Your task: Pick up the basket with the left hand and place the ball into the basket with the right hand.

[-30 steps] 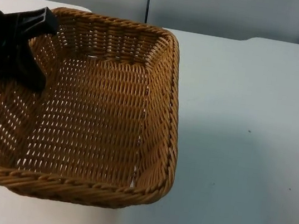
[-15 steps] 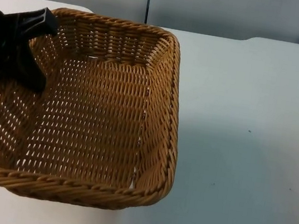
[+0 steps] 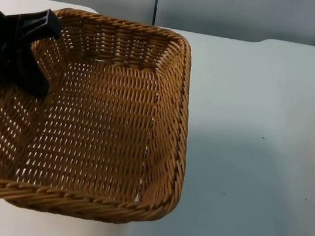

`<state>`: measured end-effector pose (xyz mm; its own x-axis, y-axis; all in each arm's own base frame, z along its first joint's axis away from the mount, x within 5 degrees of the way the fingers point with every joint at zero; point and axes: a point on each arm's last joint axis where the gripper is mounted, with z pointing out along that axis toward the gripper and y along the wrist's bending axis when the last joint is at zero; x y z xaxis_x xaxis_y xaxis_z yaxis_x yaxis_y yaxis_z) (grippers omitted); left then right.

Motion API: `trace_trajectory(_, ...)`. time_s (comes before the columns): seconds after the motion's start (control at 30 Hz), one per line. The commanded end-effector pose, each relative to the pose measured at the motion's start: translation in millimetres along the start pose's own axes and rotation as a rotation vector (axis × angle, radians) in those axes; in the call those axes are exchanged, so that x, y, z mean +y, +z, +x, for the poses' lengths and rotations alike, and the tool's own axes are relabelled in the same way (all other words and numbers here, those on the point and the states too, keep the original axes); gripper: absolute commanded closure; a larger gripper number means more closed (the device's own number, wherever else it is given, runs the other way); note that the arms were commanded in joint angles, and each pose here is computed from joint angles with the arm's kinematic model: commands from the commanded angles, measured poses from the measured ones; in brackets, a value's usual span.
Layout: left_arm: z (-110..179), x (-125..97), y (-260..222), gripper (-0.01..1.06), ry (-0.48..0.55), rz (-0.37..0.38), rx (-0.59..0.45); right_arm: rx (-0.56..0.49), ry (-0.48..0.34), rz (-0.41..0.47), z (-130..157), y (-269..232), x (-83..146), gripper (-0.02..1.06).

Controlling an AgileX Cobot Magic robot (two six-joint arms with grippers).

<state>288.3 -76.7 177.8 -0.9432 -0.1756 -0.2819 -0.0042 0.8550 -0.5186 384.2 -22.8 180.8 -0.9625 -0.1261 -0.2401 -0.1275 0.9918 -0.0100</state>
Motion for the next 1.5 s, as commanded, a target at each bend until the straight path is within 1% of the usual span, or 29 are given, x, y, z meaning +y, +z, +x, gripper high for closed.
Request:
trace_trajectory(0.0, 0, -3, -4, 1.05, -0.013, 0.021, -0.007, -0.018, -0.004, 0.005, -4, 7, -3, 0.35)
trace_trajectory(0.1, 0, -3, -4, 1.05, -0.013, 0.021, -0.007, -0.006, -0.005, 0.003, -4, 20, -3, 0.35)
trace_trajectory(0.23, 0, -3, -4, 1.05, -0.013, 0.021, -0.007, -0.011, -0.006, 0.006, -6, 39, -5, 0.31)
trace_trajectory(0.53, 0, -3, -4, 1.05, -0.016, 0.023, -0.008, 0.003, 0.002, 0.000, -13, 68, -7, 0.31)
trace_trajectory(0.6, 0, -3, -4, 1.05, -0.016, 0.022, -0.010, 0.008, 0.021, -0.019, -17, 76, -6, 0.32)
trace_trajectory(0.73, -1, -3, -4, 1.05, -0.016, 0.020, -0.014, 0.013, 0.025, -0.025, -17, 82, -5, 0.32)
trace_trajectory(0.83, -1, -3, -4, 1.05, -0.017, 0.018, -0.018, 0.017, 0.031, -0.030, -17, 84, -5, 0.37)
trace_trajectory(0.9, -1, -3, -4, 1.05, -0.017, 0.018, -0.018, 0.015, 0.031, -0.029, -17, 84, -5, 0.38)
trace_trajectory(0.97, -1, -3, -4, 1.05, -0.017, 0.018, -0.018, 0.020, 0.031, -0.031, -16, 84, -5, 0.43)
trace_trajectory(1.0, -1, -3, -4, 1.05, -0.017, 0.018, -0.018, 0.020, 0.031, -0.030, -16, 84, -5, 0.48)
trace_trajectory(1.03, -1, -3, -4, 1.05, -0.017, 0.018, -0.018, 0.020, 0.031, -0.030, -16, 84, -5, 0.48)
trace_trajectory(1.17, -1, -3, -4, 1.05, -0.017, 0.017, -0.021, 0.022, 0.035, -0.031, -16, 84, -5, 0.66)
trace_trajectory(1.2, -1, -3, -4, 1.05, -0.017, 0.017, -0.021, 0.022, 0.035, -0.031, -16, 84, -5, 0.66)
trace_trajectory(1.33, -1, -3, -4, 1.05, -0.017, 0.018, -0.019, 0.022, 0.035, -0.031, -16, 84, -5, 0.89)
trace_trajectory(1.37, -1, -3, -4, 1.05, -0.017, 0.018, -0.019, 0.022, 0.035, -0.031, -16, 84, -5, 0.89)
trace_trajectory(1.4, -1, -3, -4, 1.05, -0.017, 0.018, -0.019, 0.022, 0.035, -0.031, -16, 84, -5, 1.00)
trace_trajectory(1.43, -1, -3, -4, 1.05, -0.017, 0.018, -0.019, 0.025, 0.035, -0.032, -16, 83, -4, 1.05)
trace_trajectory(1.47, -1, -3, -4, 1.05, -0.017, 0.018, -0.019, 0.031, 0.035, -0.034, -16, 82, -4, 1.05)
